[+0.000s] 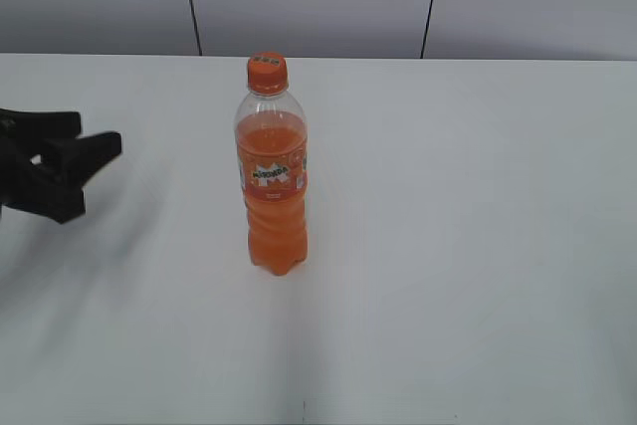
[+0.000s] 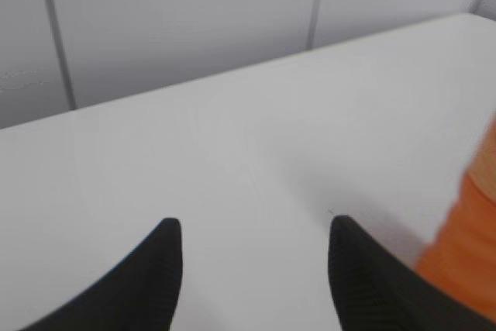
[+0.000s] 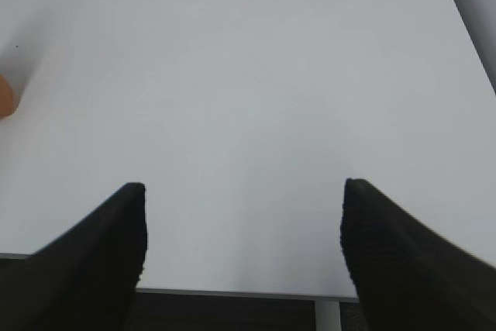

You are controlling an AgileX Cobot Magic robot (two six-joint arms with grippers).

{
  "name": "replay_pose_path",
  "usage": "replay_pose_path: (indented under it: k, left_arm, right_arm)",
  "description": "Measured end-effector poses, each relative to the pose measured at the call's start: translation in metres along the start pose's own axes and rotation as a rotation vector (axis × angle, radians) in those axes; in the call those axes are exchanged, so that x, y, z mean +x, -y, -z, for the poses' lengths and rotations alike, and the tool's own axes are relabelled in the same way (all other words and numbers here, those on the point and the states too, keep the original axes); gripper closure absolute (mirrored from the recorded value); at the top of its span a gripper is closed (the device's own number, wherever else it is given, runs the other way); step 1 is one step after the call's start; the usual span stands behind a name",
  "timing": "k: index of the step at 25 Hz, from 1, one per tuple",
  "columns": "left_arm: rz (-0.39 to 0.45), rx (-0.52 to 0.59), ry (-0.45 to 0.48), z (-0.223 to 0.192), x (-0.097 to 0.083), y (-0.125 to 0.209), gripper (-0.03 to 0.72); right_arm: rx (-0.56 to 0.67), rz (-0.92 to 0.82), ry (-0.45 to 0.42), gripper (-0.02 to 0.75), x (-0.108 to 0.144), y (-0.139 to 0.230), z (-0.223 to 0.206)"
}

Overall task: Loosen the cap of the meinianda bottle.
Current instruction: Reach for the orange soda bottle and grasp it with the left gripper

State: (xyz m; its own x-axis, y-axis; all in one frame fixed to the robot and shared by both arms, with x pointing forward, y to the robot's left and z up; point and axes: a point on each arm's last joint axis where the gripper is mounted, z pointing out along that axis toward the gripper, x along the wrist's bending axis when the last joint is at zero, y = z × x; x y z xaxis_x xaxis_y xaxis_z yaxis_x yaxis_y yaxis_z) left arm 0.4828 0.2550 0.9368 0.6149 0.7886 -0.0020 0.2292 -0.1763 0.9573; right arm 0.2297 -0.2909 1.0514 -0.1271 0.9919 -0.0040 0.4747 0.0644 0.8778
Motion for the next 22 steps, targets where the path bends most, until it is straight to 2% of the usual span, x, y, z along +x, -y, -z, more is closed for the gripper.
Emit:
replay_pose_path:
  k: [5,8,13,18,22]
  left_arm:
    - [-0.086,0.083,0.28,-0.023,-0.008,0.026,0.276]
    - [-0.106,0.093,0.382,-0.03,-0.01,0.035,0.232]
    - [-0.12,0.074,0.439,-0.036,-0.009,0.036,0.167]
    - [-0.092,0.08,0.471,-0.042,-0.008,0.03,0.153]
    - [-0.09,0.094,0.544,-0.053,-0.014,0.023,0.153]
  right_arm:
    - [0.0,0.0,0.0,0.153,0.0,0.0,0.0]
    - [0.0,0.0,0.0,0.153,0.0,0.0,0.0]
    - [0.0,0.0,0.0,0.153,0.0,0.0,0.0]
    - [0.0,0.0,0.0,0.153,0.0,0.0,0.0]
    - [0.0,0.0,0.0,0.153,0.0,0.0,0.0]
